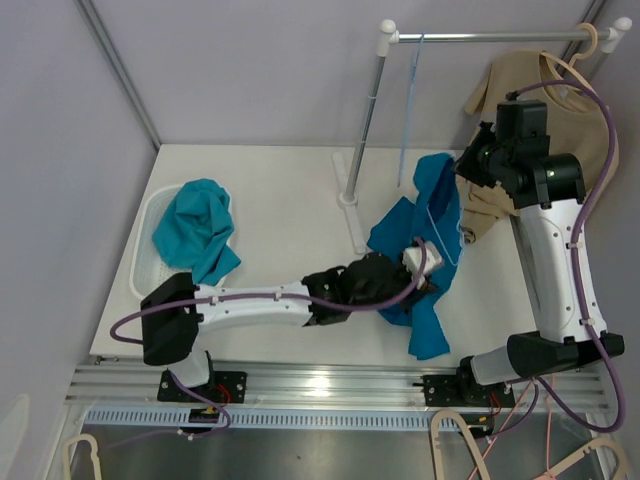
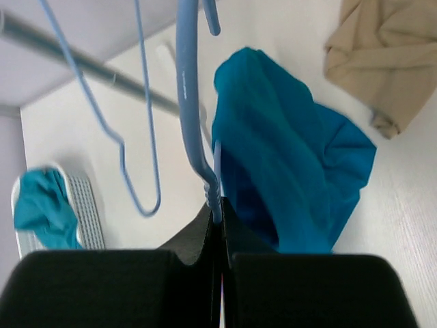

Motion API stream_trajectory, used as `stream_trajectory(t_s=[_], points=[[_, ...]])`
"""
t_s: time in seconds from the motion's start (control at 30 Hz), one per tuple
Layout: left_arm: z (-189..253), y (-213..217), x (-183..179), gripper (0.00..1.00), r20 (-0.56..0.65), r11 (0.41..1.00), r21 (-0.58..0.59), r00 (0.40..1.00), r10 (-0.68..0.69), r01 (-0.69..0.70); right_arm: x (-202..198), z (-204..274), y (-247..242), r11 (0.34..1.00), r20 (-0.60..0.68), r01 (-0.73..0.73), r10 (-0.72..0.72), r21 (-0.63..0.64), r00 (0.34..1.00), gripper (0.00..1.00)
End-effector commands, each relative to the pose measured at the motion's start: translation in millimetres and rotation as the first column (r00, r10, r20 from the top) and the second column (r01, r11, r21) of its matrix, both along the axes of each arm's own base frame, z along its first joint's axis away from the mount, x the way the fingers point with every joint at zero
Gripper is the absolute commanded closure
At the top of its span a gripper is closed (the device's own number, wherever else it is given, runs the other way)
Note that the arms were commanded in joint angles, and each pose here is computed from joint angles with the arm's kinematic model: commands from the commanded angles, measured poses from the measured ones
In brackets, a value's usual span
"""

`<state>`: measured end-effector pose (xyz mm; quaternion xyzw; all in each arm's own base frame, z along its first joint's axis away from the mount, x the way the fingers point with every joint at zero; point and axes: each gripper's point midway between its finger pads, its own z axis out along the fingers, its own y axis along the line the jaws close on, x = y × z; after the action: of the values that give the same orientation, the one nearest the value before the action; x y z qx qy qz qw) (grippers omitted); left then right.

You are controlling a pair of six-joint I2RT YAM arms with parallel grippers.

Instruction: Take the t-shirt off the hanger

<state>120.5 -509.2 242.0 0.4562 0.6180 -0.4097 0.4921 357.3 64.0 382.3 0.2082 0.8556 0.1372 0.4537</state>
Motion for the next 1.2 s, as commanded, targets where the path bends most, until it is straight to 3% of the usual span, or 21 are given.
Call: stream_trajectory(t_s=[0.0,0.1,0.13,0.27,0.3,0.5,0.6,0.7,0.77,0.8,0.87,0.9,0.97,1.0,1.1,1.17], points=[[-12,17,54,0.99,-0.212,0.97,0.066,0.946,0.244,-0.235,-38,-7,26,0.985,-0.039,-0.169,0.168,-0.016,0.985,1.0],[-11,22,70,0.99,-0.215,0.939,0.095,0.914,0.345,-0.332,-45,2,14,0.99,0.013,-0.125,0.126,-0.061,0.992,1.0],[-24,29,70,0.99,-0.217,0.927,0.154,0.904,0.368,-0.341,-54,17,11,0.991,0.074,-0.12,0.124,-0.061,0.99,1.0],[-26,42,63,0.99,-0.239,0.931,0.162,0.903,0.357,-0.326,-57,62,6,0.984,0.314,-0.126,0.16,-0.128,0.936,1.0],[-12,50,62,0.99,-0.239,0.931,0.136,0.901,0.361,-0.338,-51,79,3,0.985,0.387,-0.103,0.151,-0.141,0.91,1.0],[35,99,62,0.99,-0.299,0.932,0.135,0.883,0.363,-0.337,-18,113,26,0.942,0.429,-0.22,0.314,-0.255,0.847,1.0],[96,134,81,0.99,-0.309,0.927,0.038,0.878,0.365,-0.372,10,124,32,0.931,0.462,-0.22,0.339,-0.293,0.819,1.0],[175,176,119,0.99,-0.212,0.864,-0.099,0.859,0.466,-0.493,35,133,38,0.92,0.485,-0.222,0.362,-0.323,0.796,1.0],[198,206,155,0.99,-0.129,0.785,-0.136,0.796,0.591,-0.605,49,137,38,0.922,0.497,-0.207,0.355,-0.328,0.792,1.0],[237,220,161,0.99,-0.1,0.75,-0.219,0.779,0.619,-0.624,50,150,37,0.925,0.525,-0.189,0.347,-0.331,0.777,1.0],[262,243,192,0.99,-0.055,0.678,-0.275,0.715,0.697,-0.681,71,141,37,0.926,0.495,-0.176,0.331,-0.334,0.803,1.0],[308,269,199,0.99,-0.044,0.618,-0.373,0.678,0.734,-0.693,71,150,35,0.927,0.506,-0.166,0.327,-0.338,0.798,1.0],[350,292,205,0.99,-0.013,0.567,-0.458,0.643,0.766,-0.684,84,142,36,0.926,0.496,-0.167,0.326,-0.338,0.805,1.0],[353,303,223,0.99,0.001,0.541,-0.456,0.607,0.795,-0.707,88,148,36,0.928,0.523,-0.156,0.323,-0.337,0.789,1.0],[407,338,225,0.99,0.056,0.477,-0.57,0.547,0.835,-0.669,102,146,36,0.925,0.541,-0.153,0.332,-0.349,0.773,1.0],[440,377,223,0.99,0.079,0.404,-0.645,0.468,0.88,-0.649,116,142,28,0.928,0.542,-0.151,0.324,-0.34,0.776,1.0]])
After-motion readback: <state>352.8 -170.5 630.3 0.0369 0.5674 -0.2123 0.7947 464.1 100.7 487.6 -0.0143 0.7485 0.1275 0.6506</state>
